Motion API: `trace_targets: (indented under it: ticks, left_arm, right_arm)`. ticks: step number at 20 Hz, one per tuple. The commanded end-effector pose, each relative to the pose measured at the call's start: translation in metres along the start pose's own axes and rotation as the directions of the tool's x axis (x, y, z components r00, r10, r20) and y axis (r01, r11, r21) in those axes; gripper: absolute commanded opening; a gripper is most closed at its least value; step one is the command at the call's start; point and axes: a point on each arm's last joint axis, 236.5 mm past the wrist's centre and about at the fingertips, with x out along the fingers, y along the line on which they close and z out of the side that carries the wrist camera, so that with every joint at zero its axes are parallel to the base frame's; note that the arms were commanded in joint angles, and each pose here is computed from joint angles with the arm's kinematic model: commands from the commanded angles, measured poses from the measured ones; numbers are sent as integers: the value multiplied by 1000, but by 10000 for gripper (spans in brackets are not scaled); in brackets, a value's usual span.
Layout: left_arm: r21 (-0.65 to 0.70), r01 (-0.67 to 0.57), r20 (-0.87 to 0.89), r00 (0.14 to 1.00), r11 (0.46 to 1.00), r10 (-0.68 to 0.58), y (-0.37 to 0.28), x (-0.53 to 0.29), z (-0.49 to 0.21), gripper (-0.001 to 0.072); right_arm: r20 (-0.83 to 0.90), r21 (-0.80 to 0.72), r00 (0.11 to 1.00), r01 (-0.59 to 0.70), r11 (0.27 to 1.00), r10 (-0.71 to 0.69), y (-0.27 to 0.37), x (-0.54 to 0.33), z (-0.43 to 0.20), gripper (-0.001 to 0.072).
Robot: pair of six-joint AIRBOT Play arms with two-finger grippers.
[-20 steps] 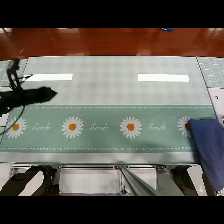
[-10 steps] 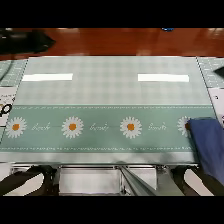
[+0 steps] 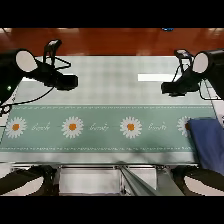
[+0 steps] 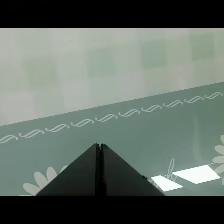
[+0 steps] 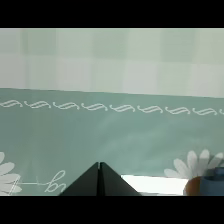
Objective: Fold the shirts.
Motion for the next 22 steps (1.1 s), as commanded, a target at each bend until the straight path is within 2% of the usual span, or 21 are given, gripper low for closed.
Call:
trace_targets:
  ticks: [1, 22]
  left_arm:
    - [-6, -26, -26, 999, 1000, 26, 5, 4, -8, 20]
    - [-10, -28, -41, 999, 1000, 28, 6, 11, -9, 20]
  right_arm:
    - [0, -1, 1000, -8, 1000, 8, 10, 9, 4, 27]
    - [0, -1, 1000, -8, 1000, 8, 10, 9, 4, 27]
